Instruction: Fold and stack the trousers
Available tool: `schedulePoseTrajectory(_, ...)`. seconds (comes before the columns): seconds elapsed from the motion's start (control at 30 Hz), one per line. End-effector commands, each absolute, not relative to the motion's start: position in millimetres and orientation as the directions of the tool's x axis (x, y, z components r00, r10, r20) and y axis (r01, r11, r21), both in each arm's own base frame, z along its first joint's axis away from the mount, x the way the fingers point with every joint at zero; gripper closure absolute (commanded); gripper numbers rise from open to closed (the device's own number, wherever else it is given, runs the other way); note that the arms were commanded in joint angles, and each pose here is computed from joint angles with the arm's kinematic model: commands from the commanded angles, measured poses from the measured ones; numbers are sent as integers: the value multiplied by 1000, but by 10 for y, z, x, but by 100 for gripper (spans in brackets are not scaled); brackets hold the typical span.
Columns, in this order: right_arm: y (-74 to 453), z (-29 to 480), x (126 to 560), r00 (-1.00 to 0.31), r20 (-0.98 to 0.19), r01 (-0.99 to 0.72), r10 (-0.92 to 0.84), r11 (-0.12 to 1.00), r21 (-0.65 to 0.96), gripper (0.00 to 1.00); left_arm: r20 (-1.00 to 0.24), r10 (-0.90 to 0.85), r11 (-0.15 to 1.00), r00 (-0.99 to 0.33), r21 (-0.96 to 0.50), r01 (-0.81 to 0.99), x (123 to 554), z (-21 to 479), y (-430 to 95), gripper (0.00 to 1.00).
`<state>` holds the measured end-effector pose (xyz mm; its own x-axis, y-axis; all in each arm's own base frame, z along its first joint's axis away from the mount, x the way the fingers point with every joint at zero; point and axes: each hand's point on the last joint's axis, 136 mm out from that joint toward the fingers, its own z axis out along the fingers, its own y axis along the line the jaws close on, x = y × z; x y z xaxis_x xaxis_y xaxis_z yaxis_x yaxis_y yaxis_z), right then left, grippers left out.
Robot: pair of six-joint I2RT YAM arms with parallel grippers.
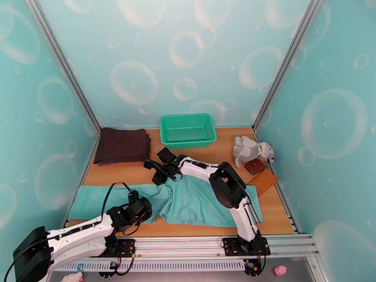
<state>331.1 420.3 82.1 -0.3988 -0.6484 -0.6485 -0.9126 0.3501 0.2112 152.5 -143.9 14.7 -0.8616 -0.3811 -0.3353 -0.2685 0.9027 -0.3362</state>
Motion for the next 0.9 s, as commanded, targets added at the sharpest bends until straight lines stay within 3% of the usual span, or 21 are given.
schedulePoseTrajectory(0.0, 4112, 1257, 3613, -416, -767, -873, -488, 450, 187, 68, -218, -298, 948, -930, -186, -260, 1127, -228, -1181, 67)
schedulePoseTrajectory(0.13, 3859, 1543, 3710, -419, -841, -840, -343, 498, 215, 62, -215, -294, 949, -931, -185, -257, 1120, -234, -1182, 67)
schedulePoseTrajectory(0.47, 3494, 1789, 3689, -352, -908, -809, -226, 561, 174, 41, -251, -292, 948, -923, -203, -245, 1196, -130, -1215, 67)
schedulePoseTrajectory(0.77, 3391, 1830, 3607, -368, -899, -811, -239, 556, 185, 39, -261, -279, 950, -924, -218, -226, 1203, -88, -1225, 67)
schedulePoseTrajectory(0.87, 3483, 1768, 3567, -390, -875, -836, -286, 508, 206, 40, -257, -275, 950, -926, -218, -222, 1189, -101, -1222, 67)
